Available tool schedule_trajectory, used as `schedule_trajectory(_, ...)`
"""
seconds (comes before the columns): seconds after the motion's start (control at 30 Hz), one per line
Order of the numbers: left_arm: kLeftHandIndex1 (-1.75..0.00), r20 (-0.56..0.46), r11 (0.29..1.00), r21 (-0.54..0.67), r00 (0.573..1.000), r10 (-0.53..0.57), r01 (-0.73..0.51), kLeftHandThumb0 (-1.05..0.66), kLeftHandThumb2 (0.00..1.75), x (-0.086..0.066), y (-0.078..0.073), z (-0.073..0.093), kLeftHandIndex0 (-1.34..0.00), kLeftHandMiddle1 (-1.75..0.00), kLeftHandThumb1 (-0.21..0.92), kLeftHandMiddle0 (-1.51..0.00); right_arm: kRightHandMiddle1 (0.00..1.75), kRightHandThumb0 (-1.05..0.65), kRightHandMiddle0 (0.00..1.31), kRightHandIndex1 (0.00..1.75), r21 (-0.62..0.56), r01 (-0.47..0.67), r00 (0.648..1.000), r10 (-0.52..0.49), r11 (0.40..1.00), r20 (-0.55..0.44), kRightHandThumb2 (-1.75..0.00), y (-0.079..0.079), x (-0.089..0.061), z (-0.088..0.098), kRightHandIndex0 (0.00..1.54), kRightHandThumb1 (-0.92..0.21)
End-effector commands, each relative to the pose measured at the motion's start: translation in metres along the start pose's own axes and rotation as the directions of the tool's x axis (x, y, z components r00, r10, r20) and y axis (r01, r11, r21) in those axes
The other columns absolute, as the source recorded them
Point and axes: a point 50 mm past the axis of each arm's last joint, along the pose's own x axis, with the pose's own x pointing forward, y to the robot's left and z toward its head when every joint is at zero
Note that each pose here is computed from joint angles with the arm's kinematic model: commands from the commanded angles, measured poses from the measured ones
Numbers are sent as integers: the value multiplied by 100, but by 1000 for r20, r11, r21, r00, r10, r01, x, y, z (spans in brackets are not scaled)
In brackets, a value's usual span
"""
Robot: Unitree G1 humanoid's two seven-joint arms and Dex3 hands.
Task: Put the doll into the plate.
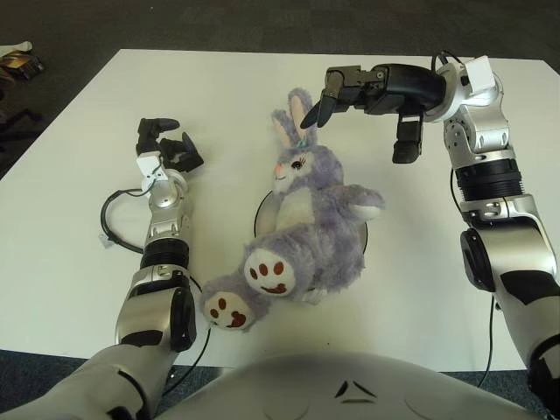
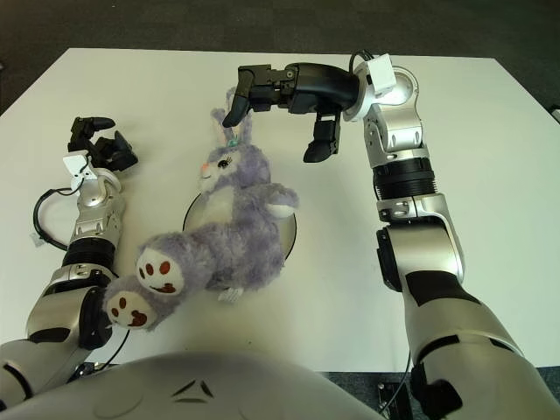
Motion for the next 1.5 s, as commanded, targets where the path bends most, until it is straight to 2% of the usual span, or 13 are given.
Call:
schedule_trajectory(0.0, -170, -61, 1000, 29, 998, 13, -12, -2, 146, -8, 5, -14, -46, -175, 20, -74, 116, -59, 0, 68, -11, 23, 1000, -23, 1000, -16, -102, -5, -3, 2, 11, -28)
schedule_trajectory(0.27, -172, -63, 999, 40, 998, -7, 10, -2, 146, -7, 5, -15, -44, -175, 20, -74, 114, -55, 0, 68, 6, 35, 998, -34, 999, -59, -104, -9, -6, 3, 12, -22)
schedule_trajectory(0.33, -174, -63, 999, 35, 998, -10, 12, -1, 144, -8, 5, -15, -50, -175, 22, -63, 110, -53, 0, 67, 6, 39, 997, -39, 999, -71, -105, -10, -6, 3, 10, -20)
schedule_trajectory(0.47, -174, -63, 1000, 29, 998, -9, 11, -1, 142, -8, 5, -15, -54, -175, 23, -58, 107, -48, 0, 67, 51, 57, 990, -49, 997, -134, -108, -15, -10, 3, 8, -18)
schedule_trajectory(0.73, -175, -68, 999, 30, 998, -10, 12, -1, 142, -8, 6, -15, -55, -175, 23, -56, 108, -33, 0, 68, 89, 125, 977, -107, 988, -183, -117, -23, -14, 1, 2, -14)
schedule_trajectory(0.93, -175, -69, 1000, 25, 998, -5, 6, -1, 142, -9, 7, -16, -55, -175, 23, -56, 106, -36, 0, 66, 45, 200, 960, -186, 979, -209, -117, -25, -18, -6, 0, -15)
schedule_trajectory(1.17, -175, -71, 999, 40, 997, 3, 0, -1, 142, -10, 5, -17, -54, -175, 24, -56, 107, -31, 0, 71, -28, 381, 888, -374, 924, -269, -117, -22, -22, -8, 0, -18)
schedule_trajectory(1.37, -175, -74, 999, 34, 997, -1, 3, -1, 141, -10, 6, -17, -54, -175, 24, -56, 108, -38, 0, 81, -174, 456, 811, -488, 873, -323, -114, -17, -20, -2, 2, -22)
schedule_trajectory(1.47, -175, -74, 999, 32, 997, -2, 4, -1, 141, -10, 6, -16, -54, -175, 24, -56, 110, -42, 0, 86, -199, 485, 777, -524, 852, -350, -110, -17, -21, -3, 4, -26)
